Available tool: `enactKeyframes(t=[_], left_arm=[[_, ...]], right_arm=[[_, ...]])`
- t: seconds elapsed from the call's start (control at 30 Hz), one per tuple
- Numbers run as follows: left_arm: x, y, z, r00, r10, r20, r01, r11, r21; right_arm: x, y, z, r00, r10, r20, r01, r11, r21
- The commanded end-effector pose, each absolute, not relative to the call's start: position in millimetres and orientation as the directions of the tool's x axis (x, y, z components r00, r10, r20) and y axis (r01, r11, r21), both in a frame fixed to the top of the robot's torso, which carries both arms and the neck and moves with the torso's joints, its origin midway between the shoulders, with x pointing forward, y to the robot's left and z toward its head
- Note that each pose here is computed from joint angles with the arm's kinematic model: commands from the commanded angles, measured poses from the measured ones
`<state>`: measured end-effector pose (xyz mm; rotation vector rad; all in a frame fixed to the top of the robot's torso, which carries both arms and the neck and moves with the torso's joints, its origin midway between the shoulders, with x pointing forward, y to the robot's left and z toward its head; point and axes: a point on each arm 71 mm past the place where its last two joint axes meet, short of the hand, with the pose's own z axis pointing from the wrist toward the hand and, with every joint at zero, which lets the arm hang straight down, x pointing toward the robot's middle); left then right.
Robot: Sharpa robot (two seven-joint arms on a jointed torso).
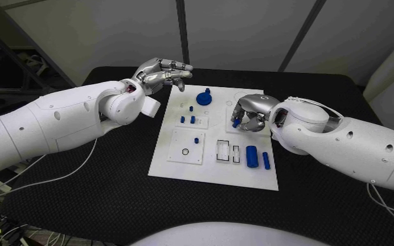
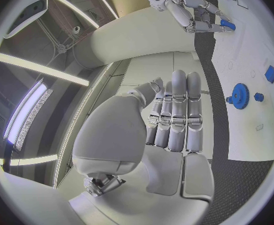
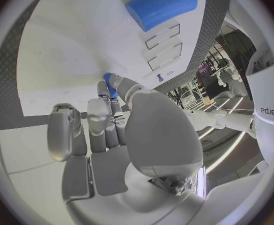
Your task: Assemble the parts on the task board
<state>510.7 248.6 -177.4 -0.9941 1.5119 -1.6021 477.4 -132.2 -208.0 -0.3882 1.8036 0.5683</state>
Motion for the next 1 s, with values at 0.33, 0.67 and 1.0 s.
enactKeyframes(t=[0.33,0.67,1.0], left_arm=[[510.7,248.9,-175.9,-0.456,-0.887,0.068,-0.005,-0.074,-0.997],[510.8,249.8,-176.0,-0.455,-0.888,0.067,-0.006,-0.072,-0.997],[511.5,246.8,-176.6,-0.459,-0.886,0.069,-0.009,-0.073,-0.997]], right_arm=[[476.1,-136.2,-191.4,-0.151,0.168,-0.974,-0.535,0.815,0.224],[460.6,-138.3,-177.4,-0.130,0.266,-0.955,-0.562,0.774,0.292],[432.2,-81.3,-165.0,-0.192,0.346,-0.918,-0.679,0.629,0.379]])
